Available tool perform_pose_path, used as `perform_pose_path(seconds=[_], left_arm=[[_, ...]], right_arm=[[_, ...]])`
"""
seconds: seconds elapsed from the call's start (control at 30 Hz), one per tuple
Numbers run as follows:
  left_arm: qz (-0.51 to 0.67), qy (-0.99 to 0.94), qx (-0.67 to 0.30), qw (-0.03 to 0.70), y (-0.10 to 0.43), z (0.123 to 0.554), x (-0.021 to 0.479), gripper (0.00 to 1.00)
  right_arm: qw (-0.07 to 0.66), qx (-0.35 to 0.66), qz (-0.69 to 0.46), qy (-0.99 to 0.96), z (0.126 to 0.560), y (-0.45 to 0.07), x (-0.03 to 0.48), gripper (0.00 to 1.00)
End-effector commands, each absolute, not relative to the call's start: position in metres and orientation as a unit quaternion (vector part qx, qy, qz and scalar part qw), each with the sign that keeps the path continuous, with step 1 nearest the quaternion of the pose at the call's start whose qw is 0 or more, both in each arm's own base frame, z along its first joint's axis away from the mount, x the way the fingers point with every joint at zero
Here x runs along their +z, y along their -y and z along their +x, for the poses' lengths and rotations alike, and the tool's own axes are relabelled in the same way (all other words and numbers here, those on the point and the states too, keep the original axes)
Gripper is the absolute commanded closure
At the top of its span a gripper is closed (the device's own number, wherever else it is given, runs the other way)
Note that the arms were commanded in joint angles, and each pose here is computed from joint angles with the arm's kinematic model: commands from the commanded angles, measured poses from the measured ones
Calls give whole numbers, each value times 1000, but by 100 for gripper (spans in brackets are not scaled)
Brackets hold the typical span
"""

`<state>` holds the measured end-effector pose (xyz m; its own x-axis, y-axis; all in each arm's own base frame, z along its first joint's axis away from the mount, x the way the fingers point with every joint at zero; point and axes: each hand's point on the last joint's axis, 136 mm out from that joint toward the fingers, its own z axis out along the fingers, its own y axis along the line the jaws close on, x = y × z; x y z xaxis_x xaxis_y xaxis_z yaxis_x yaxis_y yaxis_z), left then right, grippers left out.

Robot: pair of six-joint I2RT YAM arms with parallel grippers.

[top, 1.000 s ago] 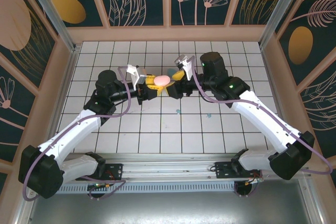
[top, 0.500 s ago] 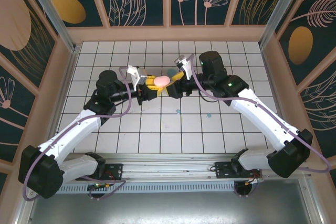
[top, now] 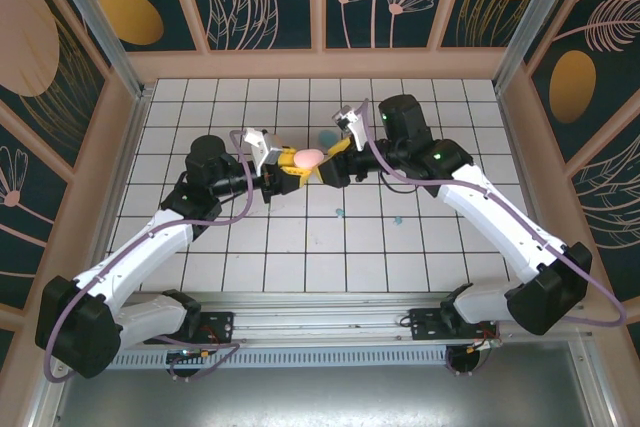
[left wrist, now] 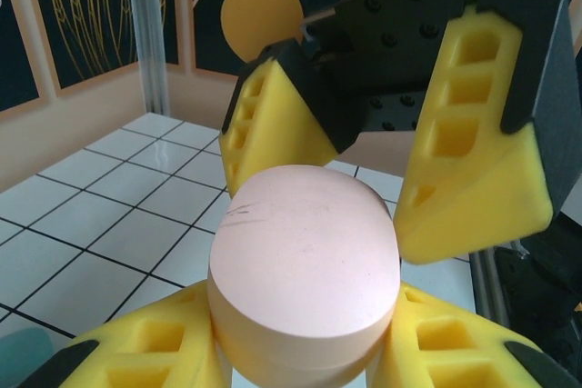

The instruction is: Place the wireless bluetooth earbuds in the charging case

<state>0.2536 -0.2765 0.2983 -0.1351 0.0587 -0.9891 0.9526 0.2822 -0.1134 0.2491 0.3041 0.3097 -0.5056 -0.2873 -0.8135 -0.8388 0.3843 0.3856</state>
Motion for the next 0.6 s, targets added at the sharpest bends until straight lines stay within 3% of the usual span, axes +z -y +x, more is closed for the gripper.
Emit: perform_pose_path(seconds=[0.0, 0.23, 0.57], left_arm=[[433, -611, -449, 488, 282, 242, 286, 82], [432, -611, -450, 487, 282, 242, 286, 82], [436, -607, -456, 483, 283, 239, 289, 83]], right_arm=[[365, 413, -366, -750, 261, -299, 332, 27], [359, 414, -363, -754, 264, -296, 327, 27], [374, 412, -431, -711, 236, -303, 321, 26]])
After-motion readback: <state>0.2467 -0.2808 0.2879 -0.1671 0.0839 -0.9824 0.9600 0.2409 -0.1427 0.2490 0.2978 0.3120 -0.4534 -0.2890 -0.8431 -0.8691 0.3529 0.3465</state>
